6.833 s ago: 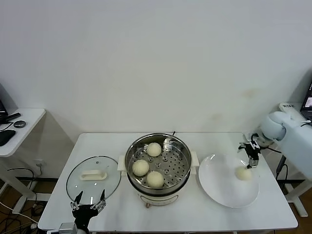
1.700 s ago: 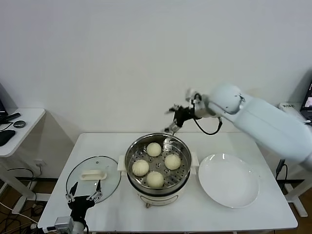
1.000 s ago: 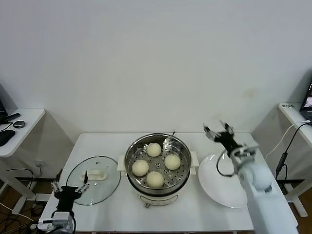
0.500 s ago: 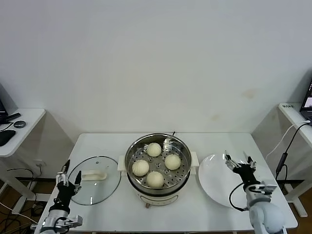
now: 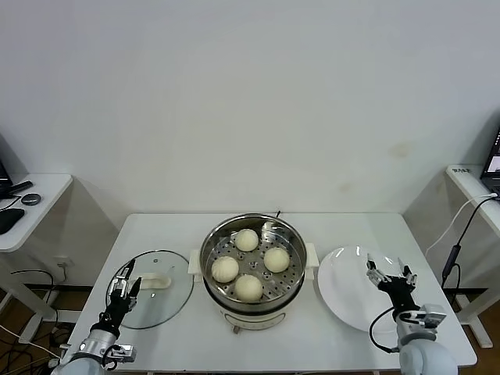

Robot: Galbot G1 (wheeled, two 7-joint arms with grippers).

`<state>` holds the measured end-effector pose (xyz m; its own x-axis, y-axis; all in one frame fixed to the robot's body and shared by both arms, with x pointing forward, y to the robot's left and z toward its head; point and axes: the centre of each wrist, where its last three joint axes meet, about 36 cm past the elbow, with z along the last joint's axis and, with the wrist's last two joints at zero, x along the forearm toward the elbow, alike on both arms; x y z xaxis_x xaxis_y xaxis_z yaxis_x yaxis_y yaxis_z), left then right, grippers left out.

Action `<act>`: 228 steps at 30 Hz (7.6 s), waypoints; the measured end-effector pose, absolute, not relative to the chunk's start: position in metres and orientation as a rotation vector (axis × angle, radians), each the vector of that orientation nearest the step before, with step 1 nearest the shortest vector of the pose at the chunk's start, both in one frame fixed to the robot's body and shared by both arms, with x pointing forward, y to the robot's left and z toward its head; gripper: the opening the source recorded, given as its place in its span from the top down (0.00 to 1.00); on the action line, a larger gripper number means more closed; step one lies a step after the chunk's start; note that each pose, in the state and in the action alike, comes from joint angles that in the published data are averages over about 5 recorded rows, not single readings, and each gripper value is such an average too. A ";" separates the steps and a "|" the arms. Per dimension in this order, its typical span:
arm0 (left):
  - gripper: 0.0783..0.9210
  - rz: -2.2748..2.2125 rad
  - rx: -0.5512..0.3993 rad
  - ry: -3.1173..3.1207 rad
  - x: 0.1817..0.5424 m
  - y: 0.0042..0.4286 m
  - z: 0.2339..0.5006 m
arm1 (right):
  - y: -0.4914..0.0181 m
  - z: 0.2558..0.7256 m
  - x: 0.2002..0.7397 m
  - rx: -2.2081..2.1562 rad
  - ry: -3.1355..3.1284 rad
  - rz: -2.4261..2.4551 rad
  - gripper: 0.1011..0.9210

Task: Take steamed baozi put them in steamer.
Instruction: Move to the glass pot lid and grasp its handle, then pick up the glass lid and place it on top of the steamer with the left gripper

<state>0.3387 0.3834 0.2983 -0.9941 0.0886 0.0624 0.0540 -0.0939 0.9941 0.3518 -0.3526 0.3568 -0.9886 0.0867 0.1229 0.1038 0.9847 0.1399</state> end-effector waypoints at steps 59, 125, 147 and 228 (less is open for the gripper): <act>0.12 2.382 0.096 2.213 0.412 0.373 0.265 | -0.349 0.332 0.333 -0.239 -2.970 -0.211 0.12; 0.89 2.096 -0.398 2.632 0.387 0.140 0.468 | -0.348 0.331 0.315 -0.191 -2.921 -0.093 0.12; 0.89 1.978 0.101 2.530 0.369 0.030 0.467 | -0.348 0.325 0.310 -0.220 -2.912 -0.092 0.12; 0.58 2.164 0.061 2.357 0.372 0.028 0.433 | -0.340 0.319 0.304 -0.208 -2.906 -0.088 0.12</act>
